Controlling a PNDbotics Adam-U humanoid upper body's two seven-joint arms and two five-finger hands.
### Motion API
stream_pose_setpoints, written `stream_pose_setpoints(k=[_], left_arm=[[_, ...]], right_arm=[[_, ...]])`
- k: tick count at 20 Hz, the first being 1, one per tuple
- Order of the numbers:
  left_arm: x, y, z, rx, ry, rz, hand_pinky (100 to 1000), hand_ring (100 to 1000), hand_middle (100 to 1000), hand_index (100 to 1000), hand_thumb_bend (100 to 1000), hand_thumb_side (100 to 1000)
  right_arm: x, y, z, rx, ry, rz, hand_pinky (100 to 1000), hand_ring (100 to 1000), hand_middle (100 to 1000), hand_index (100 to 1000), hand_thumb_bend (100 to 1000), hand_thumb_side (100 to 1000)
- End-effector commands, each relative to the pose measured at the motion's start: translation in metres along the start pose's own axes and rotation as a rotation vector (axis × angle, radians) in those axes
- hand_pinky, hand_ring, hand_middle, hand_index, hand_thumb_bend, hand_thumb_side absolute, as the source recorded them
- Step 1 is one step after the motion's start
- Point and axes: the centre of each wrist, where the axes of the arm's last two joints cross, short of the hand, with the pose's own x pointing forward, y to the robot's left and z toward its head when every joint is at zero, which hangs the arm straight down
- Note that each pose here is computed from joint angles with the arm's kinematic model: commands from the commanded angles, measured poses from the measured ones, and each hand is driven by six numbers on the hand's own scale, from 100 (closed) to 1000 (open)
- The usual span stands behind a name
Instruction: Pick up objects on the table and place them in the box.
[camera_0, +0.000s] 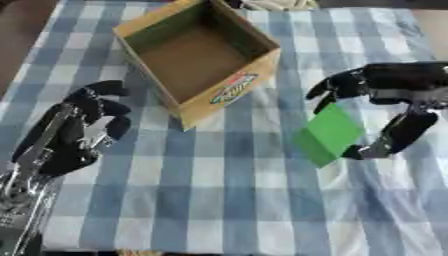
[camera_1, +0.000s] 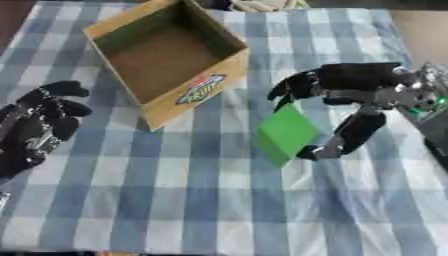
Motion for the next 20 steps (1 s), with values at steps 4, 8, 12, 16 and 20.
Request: stream_pose_setpoints(k=[4,8,12,16,20], left_arm=[[0.004,0.004,-0.001,-0.025,-0.012,-0.018,781,691,757,866,512,553],[0.004,0.000,-0.002,-0.048,-0.016,-0.009,781,691,757,866,511,556],[0.005,-0.005,-0.005,-0.073,-0.025,0.007,781,691,757,866,512,556],[0.006,-0.009,-0.008,-0.097,-0.034,0.017,781,691,757,866,511,557],[0.007,-0.011,-0.010,-0.112,-0.044,0.027,782,691,757,865,511,558]], right_arm=[[-0.010,-0.043,0.010,-0.082,0.062,0.070,876,901,884,526,387,401],[-0.030,-0.057,0.004,-0.146,0.120,0.062,874,900,885,526,389,386],[-0.054,-0.063,-0.007,-0.190,0.192,0.036,872,900,885,526,384,383],[-0.079,-0.059,-0.018,-0.211,0.277,-0.009,868,899,886,526,355,390],[-0.101,-0.046,-0.025,-0.270,0.363,-0.078,851,891,881,531,303,397]])
